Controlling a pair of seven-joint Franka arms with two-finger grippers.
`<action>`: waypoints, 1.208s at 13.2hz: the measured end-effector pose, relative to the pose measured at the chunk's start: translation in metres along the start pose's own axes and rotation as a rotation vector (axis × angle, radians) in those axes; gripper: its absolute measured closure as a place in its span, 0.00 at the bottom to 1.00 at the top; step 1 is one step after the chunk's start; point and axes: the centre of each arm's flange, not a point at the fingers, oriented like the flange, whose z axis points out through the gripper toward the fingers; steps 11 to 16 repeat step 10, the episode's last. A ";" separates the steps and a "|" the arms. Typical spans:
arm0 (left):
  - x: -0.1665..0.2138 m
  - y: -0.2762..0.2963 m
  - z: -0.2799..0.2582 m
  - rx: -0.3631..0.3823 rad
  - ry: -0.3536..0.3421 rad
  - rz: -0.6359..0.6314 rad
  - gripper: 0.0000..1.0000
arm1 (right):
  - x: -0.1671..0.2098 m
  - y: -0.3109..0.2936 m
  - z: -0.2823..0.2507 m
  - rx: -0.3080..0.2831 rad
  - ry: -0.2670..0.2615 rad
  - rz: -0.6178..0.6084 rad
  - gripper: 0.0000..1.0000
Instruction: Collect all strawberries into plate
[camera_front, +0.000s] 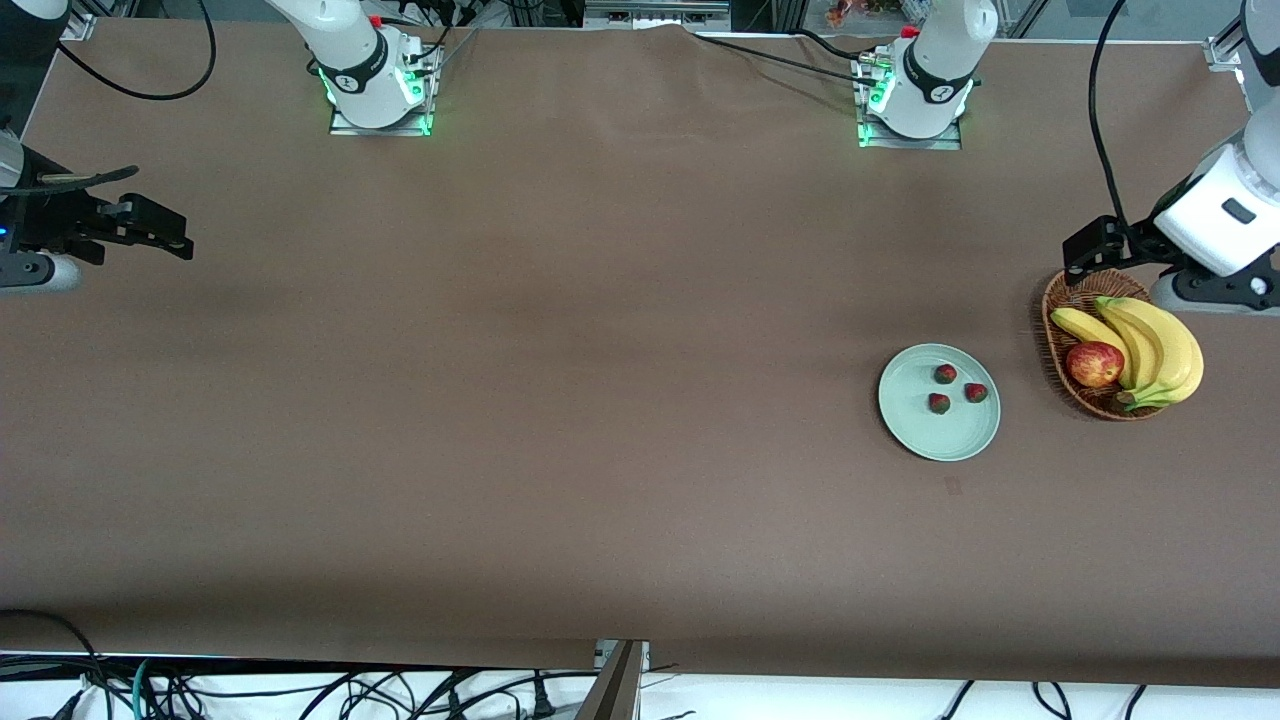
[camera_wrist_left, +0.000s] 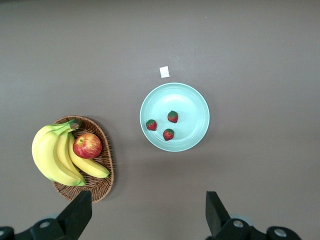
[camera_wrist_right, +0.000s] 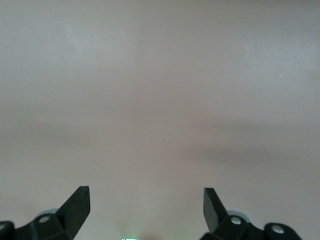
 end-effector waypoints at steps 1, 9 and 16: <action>-0.007 0.004 -0.005 0.003 0.008 0.006 0.00 | 0.000 0.000 0.000 0.000 0.000 0.000 0.00; -0.026 0.016 -0.005 0.010 -0.027 0.030 0.00 | 0.000 0.001 0.000 0.000 0.001 0.002 0.00; -0.026 0.016 -0.005 0.010 -0.027 0.031 0.00 | 0.000 0.001 0.000 0.000 0.001 0.002 0.00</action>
